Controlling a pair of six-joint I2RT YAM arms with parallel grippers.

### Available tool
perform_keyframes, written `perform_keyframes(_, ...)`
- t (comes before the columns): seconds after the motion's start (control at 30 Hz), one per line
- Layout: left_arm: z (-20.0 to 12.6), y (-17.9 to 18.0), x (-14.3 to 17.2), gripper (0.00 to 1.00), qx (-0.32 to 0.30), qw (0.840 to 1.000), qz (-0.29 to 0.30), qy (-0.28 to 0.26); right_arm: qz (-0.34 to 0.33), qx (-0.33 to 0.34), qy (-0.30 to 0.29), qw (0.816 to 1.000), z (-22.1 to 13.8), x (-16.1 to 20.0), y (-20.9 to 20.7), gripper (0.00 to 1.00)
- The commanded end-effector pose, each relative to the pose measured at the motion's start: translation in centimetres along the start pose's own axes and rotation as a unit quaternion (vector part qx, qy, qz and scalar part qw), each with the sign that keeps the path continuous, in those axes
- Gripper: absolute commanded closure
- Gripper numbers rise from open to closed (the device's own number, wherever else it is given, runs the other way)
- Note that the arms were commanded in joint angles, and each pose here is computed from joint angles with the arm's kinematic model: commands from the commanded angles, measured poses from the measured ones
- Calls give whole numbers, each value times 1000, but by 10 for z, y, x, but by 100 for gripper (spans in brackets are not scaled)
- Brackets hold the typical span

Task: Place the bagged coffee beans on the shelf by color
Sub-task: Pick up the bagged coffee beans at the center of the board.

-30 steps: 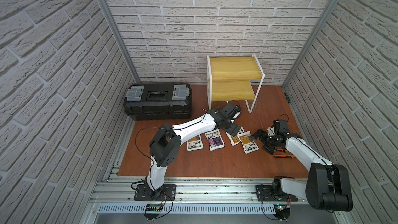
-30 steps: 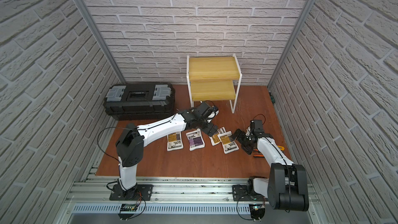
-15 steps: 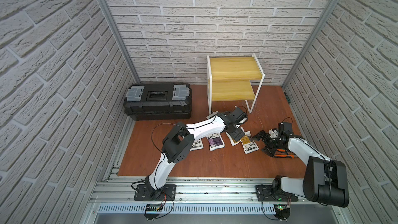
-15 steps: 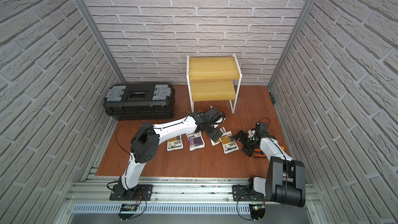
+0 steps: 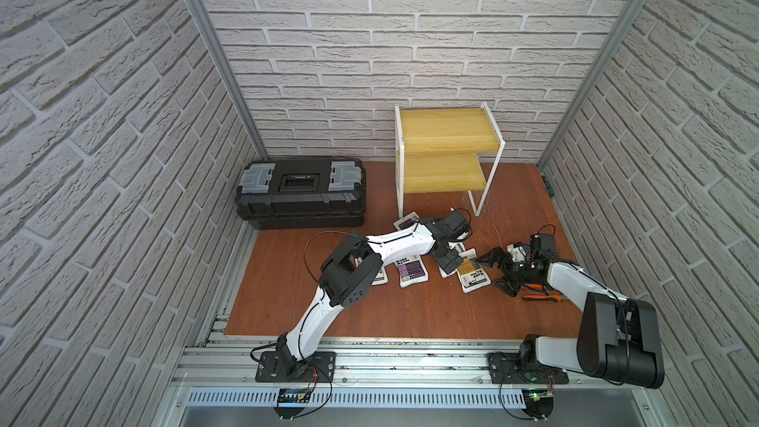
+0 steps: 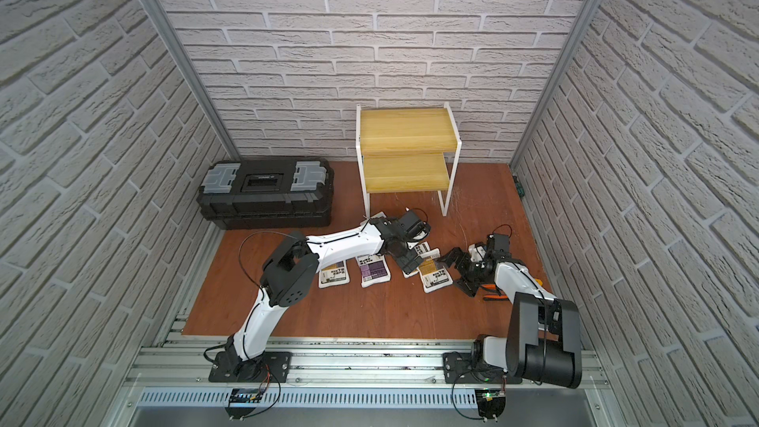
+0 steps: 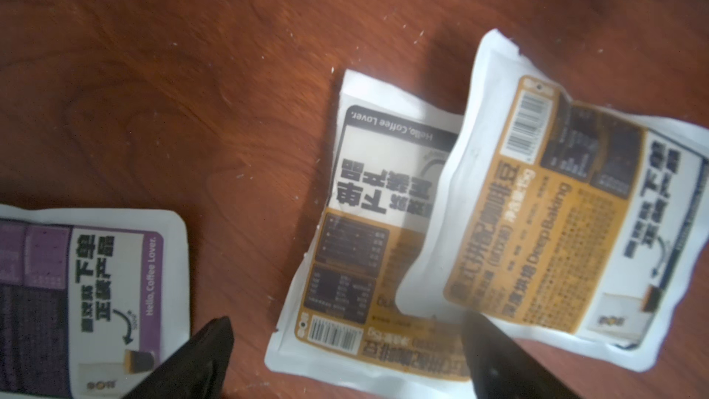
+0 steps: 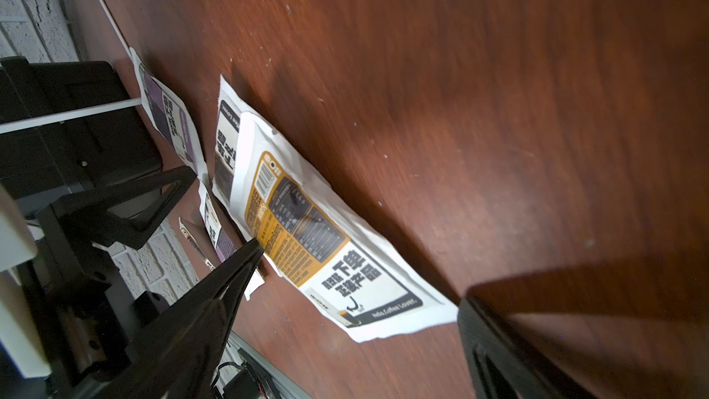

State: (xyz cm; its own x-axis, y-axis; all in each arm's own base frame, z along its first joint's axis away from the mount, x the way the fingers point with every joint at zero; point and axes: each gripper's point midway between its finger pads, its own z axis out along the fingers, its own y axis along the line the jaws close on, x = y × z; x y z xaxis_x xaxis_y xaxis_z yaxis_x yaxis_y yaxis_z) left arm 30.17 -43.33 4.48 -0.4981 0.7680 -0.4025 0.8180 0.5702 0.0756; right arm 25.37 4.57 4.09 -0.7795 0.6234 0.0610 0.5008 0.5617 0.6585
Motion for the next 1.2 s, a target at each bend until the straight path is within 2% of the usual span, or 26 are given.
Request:
perform_keyframes(0.0,9,0,4,1,-4,1000,3,8,20,46,29,998,6,20,-29,1)
perform_keyframes(0.37,14,2,10,1,1,1000,-1,11,10,84,-1,996,-13,9,-40,1)
perform_keyframes(0.47,14,1,11,2,3,1000,-1,10,9,70,-8,997,-14,7,-37,0)
perform_keyframes(0.63,14,0,10,1,5,1000,0,9,18,10,25,999,4,9,-27,0)
perform_keyframes(0.9,13,0,10,2,8,1000,-2,7,33,-34,53,997,16,14,-21,14)
perform_keyframes(1.17,13,-2,7,1,11,1000,-2,3,35,-47,57,997,14,19,-16,39)
